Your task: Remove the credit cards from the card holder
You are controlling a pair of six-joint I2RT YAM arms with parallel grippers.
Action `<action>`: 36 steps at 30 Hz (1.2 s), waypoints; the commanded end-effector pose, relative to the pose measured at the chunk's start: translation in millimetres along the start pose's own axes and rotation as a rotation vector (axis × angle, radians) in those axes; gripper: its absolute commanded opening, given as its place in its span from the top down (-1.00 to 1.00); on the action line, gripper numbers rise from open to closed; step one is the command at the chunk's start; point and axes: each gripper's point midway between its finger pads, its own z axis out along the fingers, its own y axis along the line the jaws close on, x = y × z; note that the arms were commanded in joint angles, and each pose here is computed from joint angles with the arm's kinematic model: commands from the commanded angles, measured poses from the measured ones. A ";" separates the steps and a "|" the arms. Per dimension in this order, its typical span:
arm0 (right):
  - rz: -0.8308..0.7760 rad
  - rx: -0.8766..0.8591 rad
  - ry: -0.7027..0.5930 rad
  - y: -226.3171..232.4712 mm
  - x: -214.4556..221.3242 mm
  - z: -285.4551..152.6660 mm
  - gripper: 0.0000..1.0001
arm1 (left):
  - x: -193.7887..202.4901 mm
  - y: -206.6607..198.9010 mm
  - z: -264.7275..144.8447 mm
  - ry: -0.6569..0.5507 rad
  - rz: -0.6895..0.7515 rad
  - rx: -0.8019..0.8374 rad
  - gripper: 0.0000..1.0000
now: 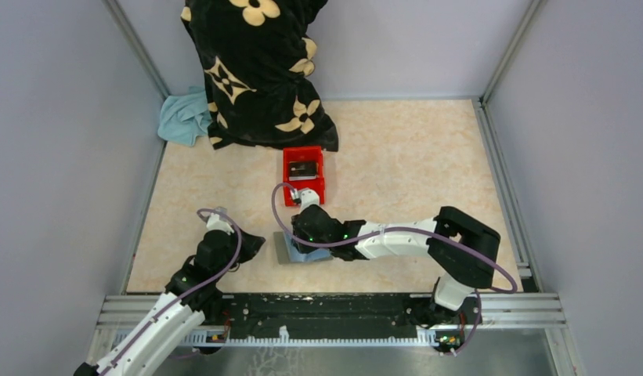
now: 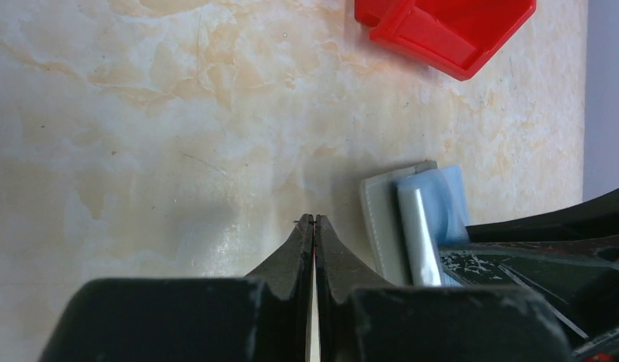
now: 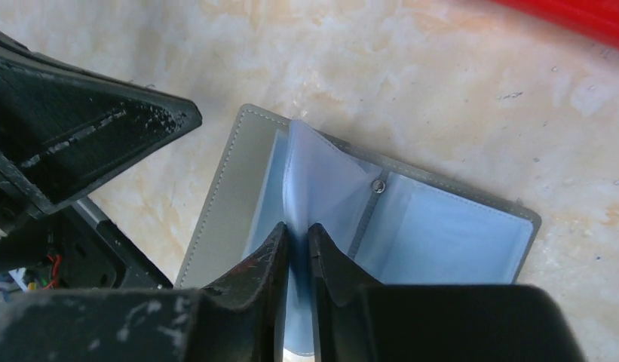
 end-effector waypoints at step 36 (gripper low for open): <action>0.044 0.200 -0.067 -60.2 -3.2 -23.0 0.30 | 34.3 -62.6 23.6 0.201 0.129 0.310 1.00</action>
